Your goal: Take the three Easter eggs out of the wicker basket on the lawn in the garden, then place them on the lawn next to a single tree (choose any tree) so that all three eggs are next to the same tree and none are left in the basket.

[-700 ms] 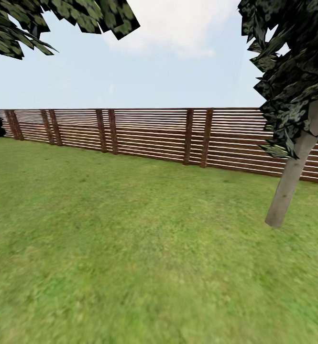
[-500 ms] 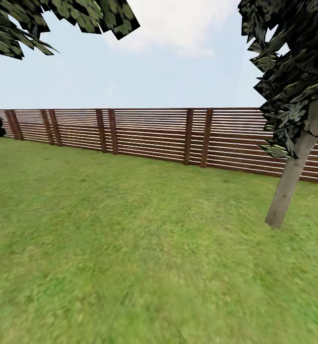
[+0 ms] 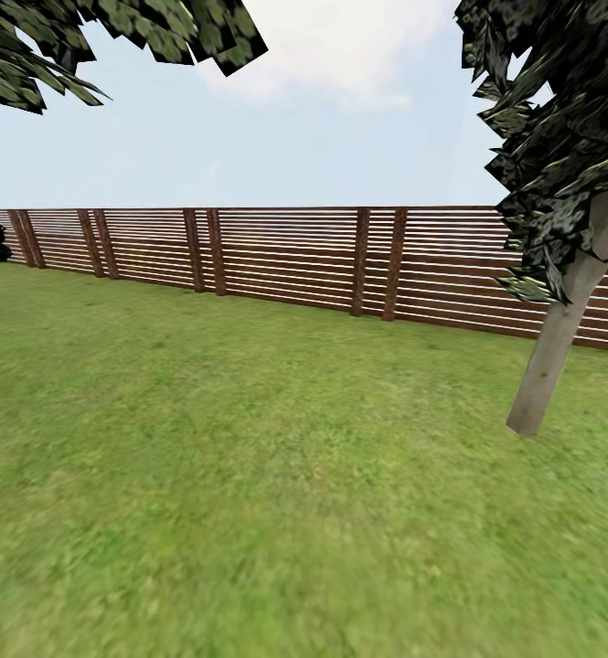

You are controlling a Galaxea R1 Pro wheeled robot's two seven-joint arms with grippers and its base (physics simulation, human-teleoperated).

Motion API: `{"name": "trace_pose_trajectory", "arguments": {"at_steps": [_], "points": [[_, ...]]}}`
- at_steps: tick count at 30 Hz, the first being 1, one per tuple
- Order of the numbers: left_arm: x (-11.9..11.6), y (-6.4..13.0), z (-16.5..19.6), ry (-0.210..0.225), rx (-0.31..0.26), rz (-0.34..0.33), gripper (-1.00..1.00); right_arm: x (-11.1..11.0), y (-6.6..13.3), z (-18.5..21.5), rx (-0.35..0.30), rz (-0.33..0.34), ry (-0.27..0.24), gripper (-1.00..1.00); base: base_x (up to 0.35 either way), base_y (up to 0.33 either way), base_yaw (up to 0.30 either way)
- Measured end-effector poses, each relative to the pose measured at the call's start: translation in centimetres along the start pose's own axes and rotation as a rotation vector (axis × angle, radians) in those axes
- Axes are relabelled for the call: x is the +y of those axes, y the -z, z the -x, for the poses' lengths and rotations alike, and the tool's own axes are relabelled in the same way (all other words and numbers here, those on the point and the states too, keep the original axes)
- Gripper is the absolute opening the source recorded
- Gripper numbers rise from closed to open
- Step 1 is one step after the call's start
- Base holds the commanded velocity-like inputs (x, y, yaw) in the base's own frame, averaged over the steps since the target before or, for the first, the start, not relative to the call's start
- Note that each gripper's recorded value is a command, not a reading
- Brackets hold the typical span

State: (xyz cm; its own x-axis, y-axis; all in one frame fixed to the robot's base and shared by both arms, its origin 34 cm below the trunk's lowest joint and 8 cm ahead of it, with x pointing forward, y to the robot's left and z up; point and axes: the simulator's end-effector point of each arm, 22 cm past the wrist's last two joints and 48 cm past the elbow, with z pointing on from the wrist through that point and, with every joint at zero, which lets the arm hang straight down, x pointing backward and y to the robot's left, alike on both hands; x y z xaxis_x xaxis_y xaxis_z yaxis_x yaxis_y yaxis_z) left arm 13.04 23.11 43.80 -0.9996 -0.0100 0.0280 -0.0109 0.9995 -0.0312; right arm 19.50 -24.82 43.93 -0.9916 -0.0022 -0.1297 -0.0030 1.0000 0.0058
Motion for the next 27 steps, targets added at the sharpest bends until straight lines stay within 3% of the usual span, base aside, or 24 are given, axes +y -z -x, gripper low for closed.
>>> {"name": "trace_pose_trajectory", "arguments": {"at_steps": [17,27], "points": [[0.0,0.0,-0.49,0.001,0.012,0.0,1.0,0.02,-0.01,-0.37,0.011,0.001,0.003,1.0,0.0,0.0,0.009],[0.04,0.01,-0.96,0.002,0.024,0.001,1.0,0.53,-0.01,-0.46,0.004,0.007,0.008,1.0,0.0,0.0,0.124]]}}
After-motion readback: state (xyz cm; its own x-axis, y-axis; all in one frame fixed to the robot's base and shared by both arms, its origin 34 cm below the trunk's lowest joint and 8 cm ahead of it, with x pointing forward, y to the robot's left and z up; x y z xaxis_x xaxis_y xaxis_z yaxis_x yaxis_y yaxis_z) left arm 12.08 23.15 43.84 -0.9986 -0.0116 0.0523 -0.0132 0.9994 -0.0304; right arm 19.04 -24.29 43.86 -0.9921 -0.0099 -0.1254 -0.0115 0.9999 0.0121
